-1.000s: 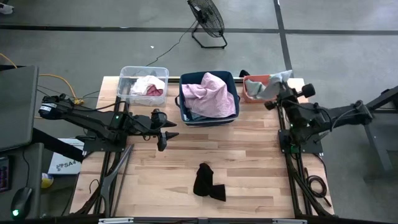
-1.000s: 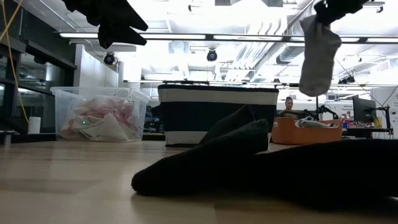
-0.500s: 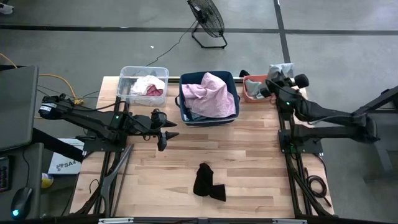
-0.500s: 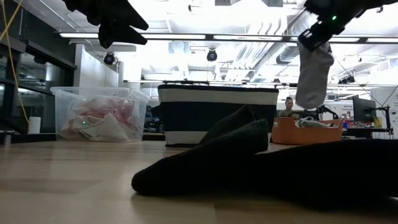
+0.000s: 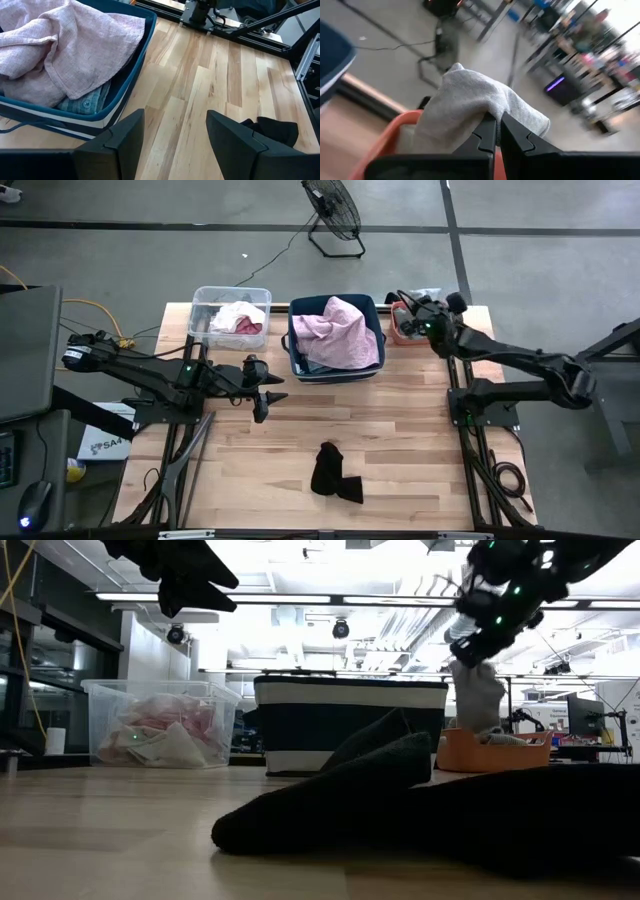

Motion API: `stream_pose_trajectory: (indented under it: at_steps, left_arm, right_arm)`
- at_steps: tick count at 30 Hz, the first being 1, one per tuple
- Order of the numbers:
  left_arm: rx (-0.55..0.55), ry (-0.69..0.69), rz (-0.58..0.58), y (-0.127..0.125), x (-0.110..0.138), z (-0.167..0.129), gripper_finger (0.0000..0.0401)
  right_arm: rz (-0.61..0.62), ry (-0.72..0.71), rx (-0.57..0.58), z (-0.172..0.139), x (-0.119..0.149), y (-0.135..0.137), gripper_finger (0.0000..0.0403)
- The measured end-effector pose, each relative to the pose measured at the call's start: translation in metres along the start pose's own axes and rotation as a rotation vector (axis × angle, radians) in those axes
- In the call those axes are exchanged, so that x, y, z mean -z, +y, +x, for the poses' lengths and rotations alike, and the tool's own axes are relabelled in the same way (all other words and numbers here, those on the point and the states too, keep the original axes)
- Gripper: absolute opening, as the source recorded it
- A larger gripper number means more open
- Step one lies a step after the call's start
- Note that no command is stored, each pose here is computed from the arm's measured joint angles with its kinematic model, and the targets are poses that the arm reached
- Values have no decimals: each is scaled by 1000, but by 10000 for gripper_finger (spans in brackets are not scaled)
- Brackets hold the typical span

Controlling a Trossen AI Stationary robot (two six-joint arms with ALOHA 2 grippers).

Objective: Pick & Place Cloths
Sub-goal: Put the gray sock into the orange bin

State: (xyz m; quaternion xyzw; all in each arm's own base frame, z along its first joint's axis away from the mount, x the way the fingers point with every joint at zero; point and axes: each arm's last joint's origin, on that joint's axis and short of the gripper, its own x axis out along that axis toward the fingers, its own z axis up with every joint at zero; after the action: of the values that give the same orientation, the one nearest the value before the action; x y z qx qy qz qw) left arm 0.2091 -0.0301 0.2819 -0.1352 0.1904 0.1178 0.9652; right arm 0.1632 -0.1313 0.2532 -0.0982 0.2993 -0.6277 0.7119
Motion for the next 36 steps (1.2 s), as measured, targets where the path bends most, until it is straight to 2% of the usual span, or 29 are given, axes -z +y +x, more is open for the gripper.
stream_pose_trajectory:
  at_steps: [5,12,15,21,31,36]
  left_arm:
    - [4,-8,-3,0,-1,0,207]
    - [3,-6,2,0,-1,0,207]
    - [4,-6,9,0,-1,0,207]
    - [4,-6,5,0,-1,0,207]
    - [5,-6,1,0,-1,0,207]
    - [5,-6,1,0,-1,0,207]
  right_arm:
    - [92,125,-71,24,14,13,3]
    - [197,332,-50,49,39,16,3]
    - [261,419,-89,56,48,16,3]
    - [349,499,-163,67,56,19,3]
    - [421,630,-84,89,78,32,3]
    - [481,610,-26,92,79,37,16]
